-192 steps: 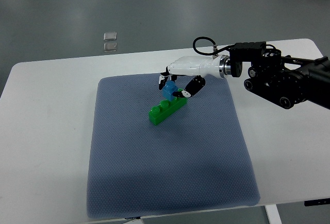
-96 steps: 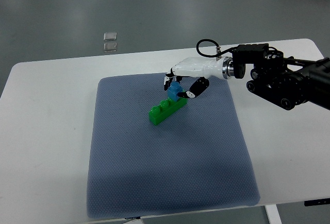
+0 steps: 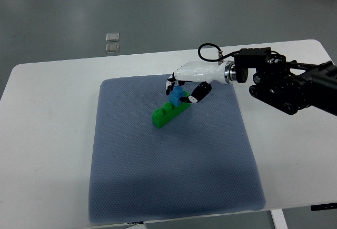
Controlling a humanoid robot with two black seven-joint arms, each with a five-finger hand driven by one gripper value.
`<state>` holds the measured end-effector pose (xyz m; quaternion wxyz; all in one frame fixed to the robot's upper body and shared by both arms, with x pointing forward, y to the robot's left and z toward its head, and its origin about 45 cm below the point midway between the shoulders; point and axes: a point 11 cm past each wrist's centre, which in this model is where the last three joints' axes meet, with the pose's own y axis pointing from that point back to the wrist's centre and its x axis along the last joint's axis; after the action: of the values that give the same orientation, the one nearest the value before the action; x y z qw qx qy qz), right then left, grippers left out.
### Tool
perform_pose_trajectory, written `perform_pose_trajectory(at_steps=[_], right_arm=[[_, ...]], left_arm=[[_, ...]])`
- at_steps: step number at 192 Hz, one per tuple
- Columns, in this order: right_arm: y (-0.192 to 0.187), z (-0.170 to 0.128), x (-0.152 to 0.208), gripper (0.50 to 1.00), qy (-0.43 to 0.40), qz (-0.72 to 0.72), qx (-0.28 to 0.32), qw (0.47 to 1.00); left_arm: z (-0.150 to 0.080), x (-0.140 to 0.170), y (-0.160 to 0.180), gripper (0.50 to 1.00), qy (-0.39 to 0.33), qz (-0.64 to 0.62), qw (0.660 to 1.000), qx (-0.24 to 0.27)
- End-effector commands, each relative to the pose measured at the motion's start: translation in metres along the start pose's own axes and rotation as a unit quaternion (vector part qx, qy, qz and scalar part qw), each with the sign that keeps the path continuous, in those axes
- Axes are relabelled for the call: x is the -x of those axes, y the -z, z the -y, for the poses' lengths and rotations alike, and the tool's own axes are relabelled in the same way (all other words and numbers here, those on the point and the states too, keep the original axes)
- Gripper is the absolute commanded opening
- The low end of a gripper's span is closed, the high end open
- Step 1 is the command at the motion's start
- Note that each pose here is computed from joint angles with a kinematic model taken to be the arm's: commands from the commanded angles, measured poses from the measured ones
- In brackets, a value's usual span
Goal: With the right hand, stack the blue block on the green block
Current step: 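Lower the blue block onto the green block's studs and press down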
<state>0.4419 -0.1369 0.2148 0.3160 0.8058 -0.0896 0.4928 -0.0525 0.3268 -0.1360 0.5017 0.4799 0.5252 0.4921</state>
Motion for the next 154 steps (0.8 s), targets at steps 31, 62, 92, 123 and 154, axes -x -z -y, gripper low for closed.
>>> perform_pose_trajectory(at_steps=[31, 62, 92, 123, 154], right_arm=[[-0.0020, 0.0016, 0.0038, 0.552, 0.008, -0.005, 0.005, 1.000], [-0.0002, 0.0036, 0.0041, 0.552, 0.008, -0.009, 0.003, 1.000], [0.0021, 0.0062, 0.0052, 0.552, 0.010, -0.010, 0.001, 1.000], [0.0033, 0.0091, 0.0066, 0.552, 0.009, -0.014, 0.001, 1.000], [0.0028, 0.0093, 0.0077, 0.552, 0.010, -0.016, 0.001, 1.000]], left_arm=[[0.0000, 0.0000, 0.0000, 1.000, 0.000, 0.000, 1.000, 0.000], [0.0000, 0.0000, 0.0000, 1.000, 0.000, 0.000, 1.000, 0.000], [0.0000, 0.0000, 0.0000, 1.000, 0.000, 0.000, 1.000, 0.000], [0.0000, 0.0000, 0.0000, 1.000, 0.000, 0.000, 1.000, 0.000], [0.0000, 0.0000, 0.0000, 1.000, 0.000, 0.000, 1.000, 0.000]])
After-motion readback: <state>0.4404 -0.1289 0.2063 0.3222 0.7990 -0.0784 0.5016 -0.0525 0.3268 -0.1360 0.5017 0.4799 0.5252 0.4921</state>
